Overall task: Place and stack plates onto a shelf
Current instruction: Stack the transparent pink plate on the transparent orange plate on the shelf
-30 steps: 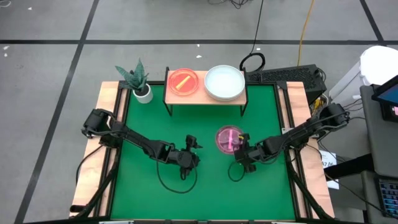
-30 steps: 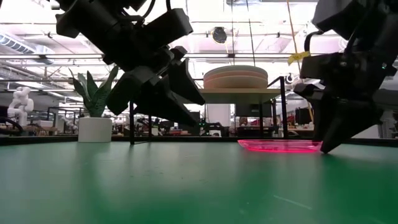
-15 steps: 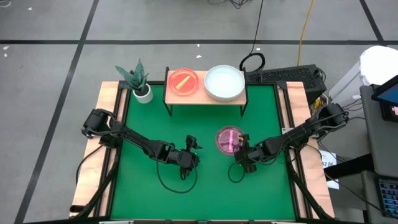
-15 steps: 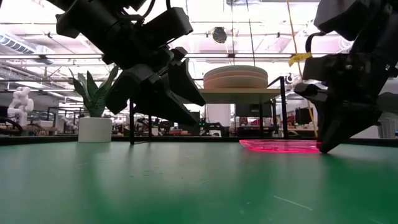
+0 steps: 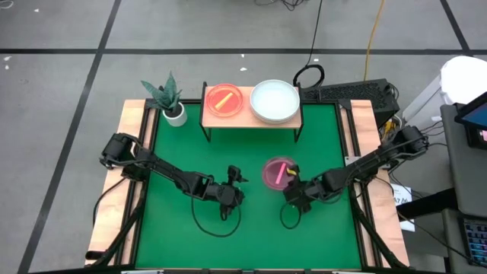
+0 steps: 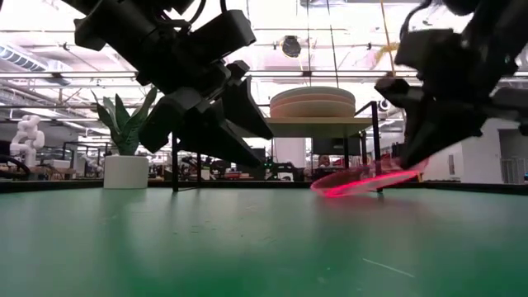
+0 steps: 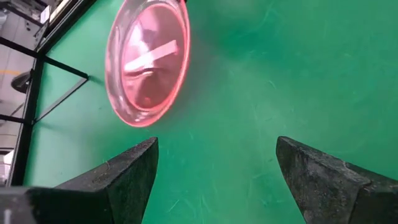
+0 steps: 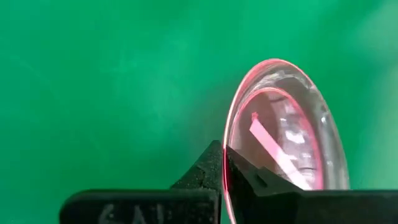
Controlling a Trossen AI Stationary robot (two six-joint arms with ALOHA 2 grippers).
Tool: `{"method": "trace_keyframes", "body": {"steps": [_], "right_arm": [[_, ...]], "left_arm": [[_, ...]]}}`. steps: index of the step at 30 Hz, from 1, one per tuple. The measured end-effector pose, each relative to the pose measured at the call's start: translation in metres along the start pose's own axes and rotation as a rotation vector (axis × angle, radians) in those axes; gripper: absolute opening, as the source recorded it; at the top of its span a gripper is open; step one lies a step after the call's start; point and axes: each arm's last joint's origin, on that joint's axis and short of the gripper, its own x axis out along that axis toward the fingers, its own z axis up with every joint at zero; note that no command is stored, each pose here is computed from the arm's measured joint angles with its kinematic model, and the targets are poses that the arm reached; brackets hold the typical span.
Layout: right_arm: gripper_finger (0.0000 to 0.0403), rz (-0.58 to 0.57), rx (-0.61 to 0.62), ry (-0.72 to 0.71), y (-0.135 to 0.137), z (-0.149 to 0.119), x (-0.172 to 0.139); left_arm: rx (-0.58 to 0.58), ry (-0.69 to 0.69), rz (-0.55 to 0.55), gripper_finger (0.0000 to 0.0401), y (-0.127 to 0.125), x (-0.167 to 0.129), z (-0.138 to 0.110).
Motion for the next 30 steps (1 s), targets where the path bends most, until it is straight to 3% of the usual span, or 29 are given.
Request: {"method": "trace_keyframes", "body": {"steps": [9, 20, 23, 30], "right_arm": [[0.0, 0.006, -0.056, -0.096, -0.001, 0.036, -0.02], [0.0, 0.036, -0.069, -0.152, 0.002, 0.043, -0.024], [0.0, 0.035, -0.067, -0.184, 0.003, 0.046, -0.024], [0.0, 0.106, -0.061, -0.253, 0.004, 0.052, -0.026]], "left_arm": [[0.112, -0.017, 0.046, 0.0328, -0.004, -0.003, 0.005], [0.201, -0.057, 0.069, 0.0325, -0.002, -0.003, 0.009], [0.262, -0.052, 0.073, 0.0307, -0.001, -0.003, 0.009], [0.378, -0.029, 0.089, 0.0221, 0.008, 0.001, 0.005]]}}
